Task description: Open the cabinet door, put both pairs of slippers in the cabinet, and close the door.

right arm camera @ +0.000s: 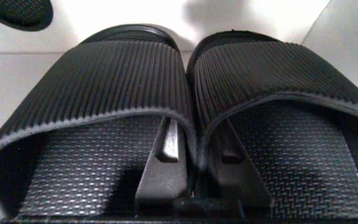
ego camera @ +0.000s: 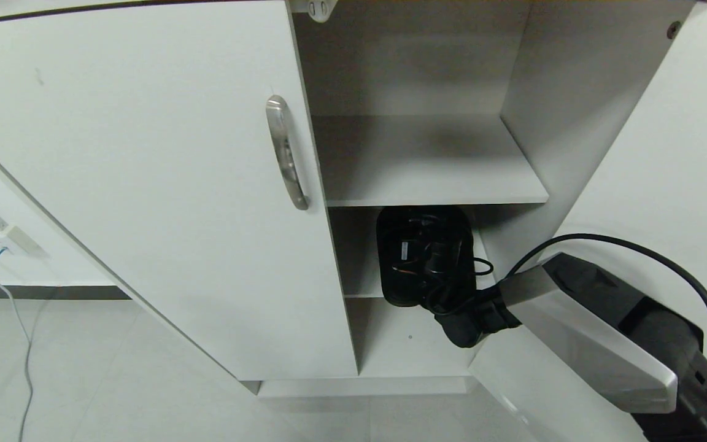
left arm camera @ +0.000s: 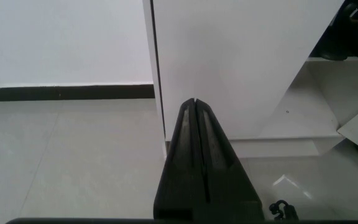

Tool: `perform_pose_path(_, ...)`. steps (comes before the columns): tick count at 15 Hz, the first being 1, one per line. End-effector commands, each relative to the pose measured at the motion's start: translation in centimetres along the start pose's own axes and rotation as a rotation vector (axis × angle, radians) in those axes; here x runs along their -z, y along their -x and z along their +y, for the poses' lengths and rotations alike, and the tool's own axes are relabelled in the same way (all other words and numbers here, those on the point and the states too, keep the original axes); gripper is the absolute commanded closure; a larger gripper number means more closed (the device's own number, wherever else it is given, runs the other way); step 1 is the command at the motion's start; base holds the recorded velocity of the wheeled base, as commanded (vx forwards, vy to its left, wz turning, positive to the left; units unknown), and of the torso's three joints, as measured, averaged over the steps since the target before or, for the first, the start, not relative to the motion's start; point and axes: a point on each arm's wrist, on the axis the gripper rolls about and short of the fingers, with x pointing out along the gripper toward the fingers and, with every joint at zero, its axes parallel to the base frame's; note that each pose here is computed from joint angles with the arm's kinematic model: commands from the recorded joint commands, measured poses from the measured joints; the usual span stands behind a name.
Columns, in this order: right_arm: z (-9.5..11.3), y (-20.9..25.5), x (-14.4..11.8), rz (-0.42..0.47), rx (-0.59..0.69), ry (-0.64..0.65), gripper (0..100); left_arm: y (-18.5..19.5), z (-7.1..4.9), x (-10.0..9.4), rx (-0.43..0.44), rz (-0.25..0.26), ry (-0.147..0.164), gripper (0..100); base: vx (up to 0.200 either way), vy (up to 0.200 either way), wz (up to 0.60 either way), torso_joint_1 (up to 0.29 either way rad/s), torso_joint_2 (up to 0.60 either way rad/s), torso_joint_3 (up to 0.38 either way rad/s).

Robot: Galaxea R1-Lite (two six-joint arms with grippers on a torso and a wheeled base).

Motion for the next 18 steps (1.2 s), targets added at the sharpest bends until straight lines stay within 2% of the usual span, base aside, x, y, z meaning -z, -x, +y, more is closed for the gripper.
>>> perform_pose_path(1, -0.1, -0.4, 0.5, 0.000, 0.006, 0.002, 100, 0.0, 0.0, 0.0, -0.003, 0.002, 0.000, 100, 0.000, 0.000, 0.00, 0.000, 0.00, 0.000)
perform_pose_path(6, -0.3, -0.6, 0.6, -0.001, 0.012, 0.002, 100, 0.0, 0.0, 0.0, -0.003, 0.002, 0.000, 100, 0.000, 0.000, 0.00, 0.000, 0.00, 0.000)
perform_pose_path(7, -0.3, -0.7, 0.6, -0.001, 0.014, 0.002, 0, 0.0, 0.0, 0.0, -0.001, 0.000, 0.000, 100, 0.000, 0.000, 0.00, 0.000, 0.00, 0.000)
perform_pose_path(12, -0.4, 0.0, 0.7, 0.019, 0.007, 0.016, 0, 0.0, 0.0, 0.0, -0.003, 0.000, 0.000, 100, 0.000, 0.000, 0.00, 0.000, 0.00, 0.000)
perform_pose_path(18, -1.1, 5.2, -1.9, 0.032, -0.011, 0.019, 0, 0.0, 0.0, 0.0, 0.004, 0.002, -0.003, 100, 0.000, 0.000, 0.00, 0.000, 0.00, 0.000)
